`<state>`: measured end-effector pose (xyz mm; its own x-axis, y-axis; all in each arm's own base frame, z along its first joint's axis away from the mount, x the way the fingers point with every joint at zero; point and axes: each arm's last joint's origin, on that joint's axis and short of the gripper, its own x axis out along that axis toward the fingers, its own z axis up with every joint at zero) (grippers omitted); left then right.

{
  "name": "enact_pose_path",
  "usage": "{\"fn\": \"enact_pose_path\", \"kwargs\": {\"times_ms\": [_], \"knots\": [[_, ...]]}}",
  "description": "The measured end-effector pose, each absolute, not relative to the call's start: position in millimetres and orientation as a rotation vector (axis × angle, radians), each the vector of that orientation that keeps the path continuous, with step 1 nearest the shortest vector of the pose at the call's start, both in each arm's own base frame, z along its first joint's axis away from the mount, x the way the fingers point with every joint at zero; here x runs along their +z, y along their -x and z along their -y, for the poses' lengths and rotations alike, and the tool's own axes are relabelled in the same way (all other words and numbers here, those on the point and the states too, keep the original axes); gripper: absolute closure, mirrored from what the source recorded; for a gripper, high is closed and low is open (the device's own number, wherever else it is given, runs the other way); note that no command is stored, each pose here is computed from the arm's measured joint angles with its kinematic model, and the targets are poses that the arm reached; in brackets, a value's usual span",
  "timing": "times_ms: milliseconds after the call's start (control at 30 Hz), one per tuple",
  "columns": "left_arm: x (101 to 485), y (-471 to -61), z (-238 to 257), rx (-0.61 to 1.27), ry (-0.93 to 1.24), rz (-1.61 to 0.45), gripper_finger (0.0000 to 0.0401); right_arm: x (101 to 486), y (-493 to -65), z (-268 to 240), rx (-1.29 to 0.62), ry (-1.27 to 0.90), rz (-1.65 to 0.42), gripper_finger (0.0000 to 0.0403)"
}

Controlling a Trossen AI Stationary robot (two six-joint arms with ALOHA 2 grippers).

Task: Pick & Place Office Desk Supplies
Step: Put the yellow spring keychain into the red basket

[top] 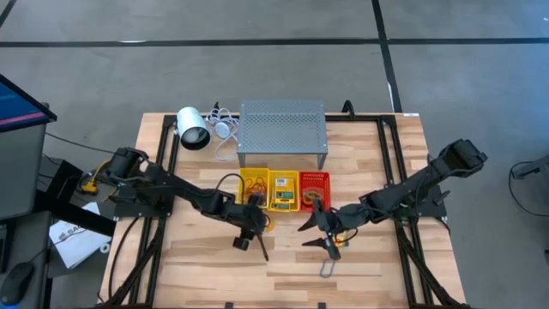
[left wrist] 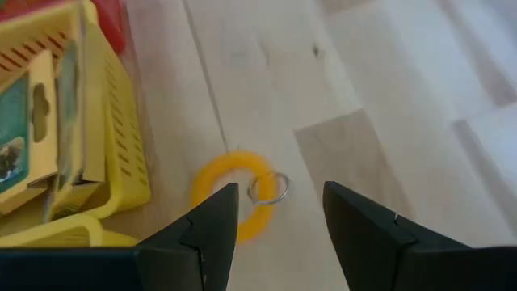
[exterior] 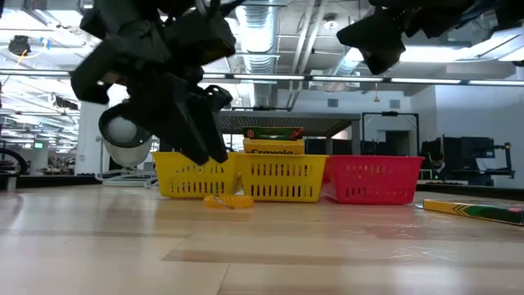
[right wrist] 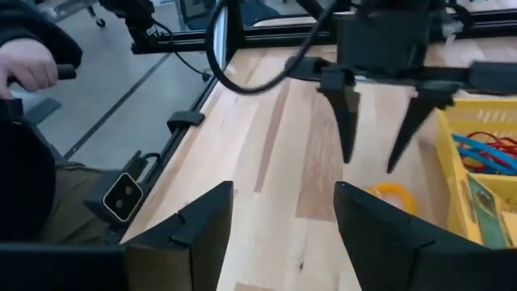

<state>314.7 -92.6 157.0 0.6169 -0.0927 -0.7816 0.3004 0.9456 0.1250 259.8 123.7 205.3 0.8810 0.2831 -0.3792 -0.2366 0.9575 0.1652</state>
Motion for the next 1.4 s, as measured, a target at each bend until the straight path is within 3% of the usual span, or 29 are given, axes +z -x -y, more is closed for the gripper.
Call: {"fn": "enact_pose_path", "kwargs": {"times_ms": [467,800,1400], "knots": [[132,-333,97,-0.289,-0.291,-1.012,0.0241,207,-258,-129,0.301,-0.086,-0.386,0.0192],[134,-339,88,-0.280,-0.295,-1.016,0.0268,207,-258,-130,0.301,-0.085,-0.386,0.0192],[132,-339,77,-0.255,-0.287,-1.056,0.0278,207,-257,-131,0.307,-0.084,-0.388,0.0192]]}}
